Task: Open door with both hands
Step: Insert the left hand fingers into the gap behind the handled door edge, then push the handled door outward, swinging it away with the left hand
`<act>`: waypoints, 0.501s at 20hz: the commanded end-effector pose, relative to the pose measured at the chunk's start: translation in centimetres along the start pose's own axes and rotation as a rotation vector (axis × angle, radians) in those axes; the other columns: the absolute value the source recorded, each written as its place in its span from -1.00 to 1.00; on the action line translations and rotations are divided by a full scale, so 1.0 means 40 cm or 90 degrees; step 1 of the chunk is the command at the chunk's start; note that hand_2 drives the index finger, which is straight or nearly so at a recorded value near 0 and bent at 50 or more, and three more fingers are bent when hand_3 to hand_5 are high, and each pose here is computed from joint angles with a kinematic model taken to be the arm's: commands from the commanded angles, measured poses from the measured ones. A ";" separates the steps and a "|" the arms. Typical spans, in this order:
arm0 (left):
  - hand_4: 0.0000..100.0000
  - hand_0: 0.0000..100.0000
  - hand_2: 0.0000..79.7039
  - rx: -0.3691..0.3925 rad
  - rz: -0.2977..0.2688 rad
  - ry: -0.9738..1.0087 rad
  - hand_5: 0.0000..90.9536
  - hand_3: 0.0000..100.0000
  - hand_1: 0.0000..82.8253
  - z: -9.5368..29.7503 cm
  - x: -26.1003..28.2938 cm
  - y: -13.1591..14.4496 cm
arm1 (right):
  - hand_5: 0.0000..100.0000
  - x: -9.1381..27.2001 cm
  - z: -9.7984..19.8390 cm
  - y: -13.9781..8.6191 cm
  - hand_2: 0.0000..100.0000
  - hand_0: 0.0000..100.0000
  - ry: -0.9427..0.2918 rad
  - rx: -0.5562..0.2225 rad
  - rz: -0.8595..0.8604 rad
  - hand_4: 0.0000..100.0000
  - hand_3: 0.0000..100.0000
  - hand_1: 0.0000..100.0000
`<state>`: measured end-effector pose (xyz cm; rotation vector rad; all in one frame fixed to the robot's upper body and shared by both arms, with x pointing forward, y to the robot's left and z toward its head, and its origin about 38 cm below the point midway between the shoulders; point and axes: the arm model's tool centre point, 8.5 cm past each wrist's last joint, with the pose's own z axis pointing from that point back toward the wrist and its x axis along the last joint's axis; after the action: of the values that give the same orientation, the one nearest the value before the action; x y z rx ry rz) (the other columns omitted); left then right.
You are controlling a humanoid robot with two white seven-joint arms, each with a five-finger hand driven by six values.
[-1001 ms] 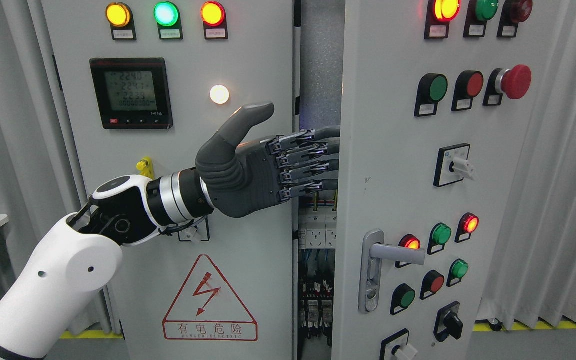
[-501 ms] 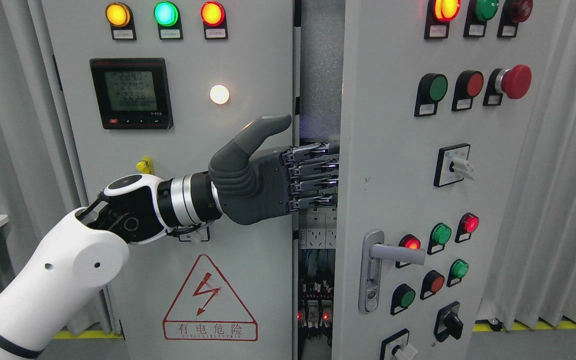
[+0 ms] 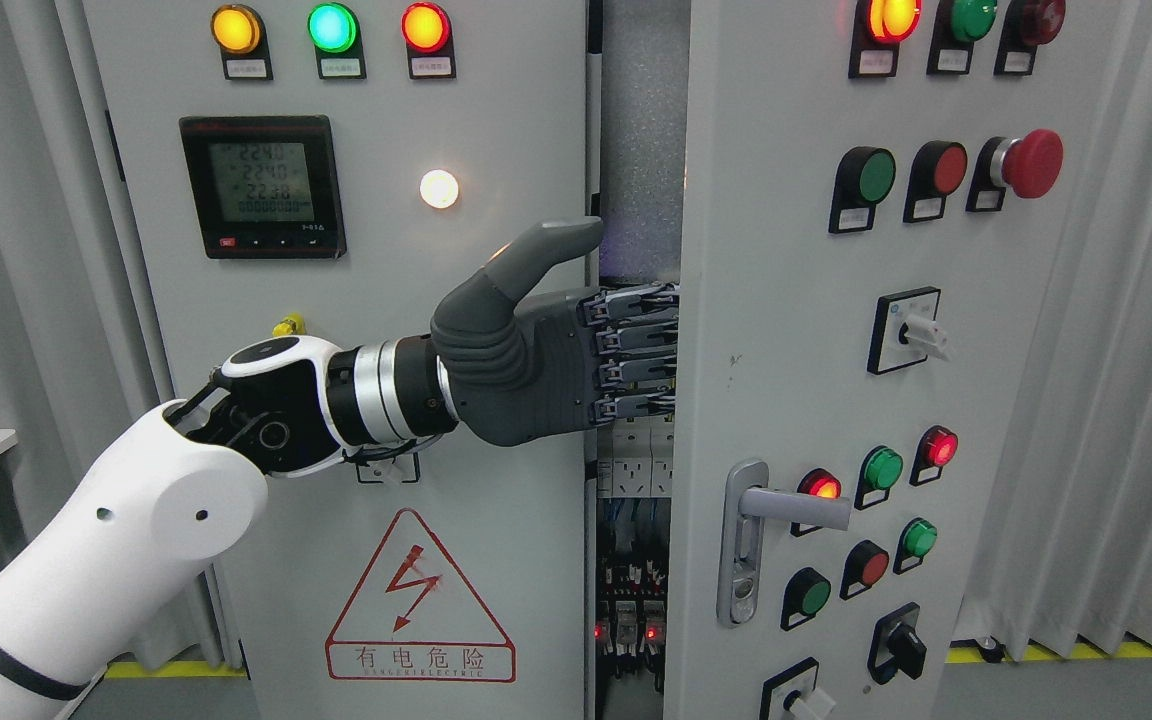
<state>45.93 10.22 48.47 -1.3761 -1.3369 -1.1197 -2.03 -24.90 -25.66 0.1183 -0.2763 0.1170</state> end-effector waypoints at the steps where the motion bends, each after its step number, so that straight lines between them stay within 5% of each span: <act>1: -0.93 -0.42 -0.93 -0.021 0.011 0.027 -1.00 -0.94 -1.00 -0.046 -0.025 -0.009 | -1.00 -0.001 0.002 -0.012 -1.00 -0.56 0.001 -0.005 0.002 -1.00 -1.00 -1.00; 10: -0.93 -0.42 -0.93 -0.049 0.007 0.049 -1.00 -0.94 -1.00 -0.140 -0.067 -0.029 | -1.00 -0.001 0.002 -0.012 -1.00 -0.56 0.001 -0.005 0.002 -1.00 -1.00 -1.00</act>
<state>45.12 7.59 49.24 -1.4060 -1.3313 -1.1679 -2.04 -24.90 -25.66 0.1187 -0.2762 0.1169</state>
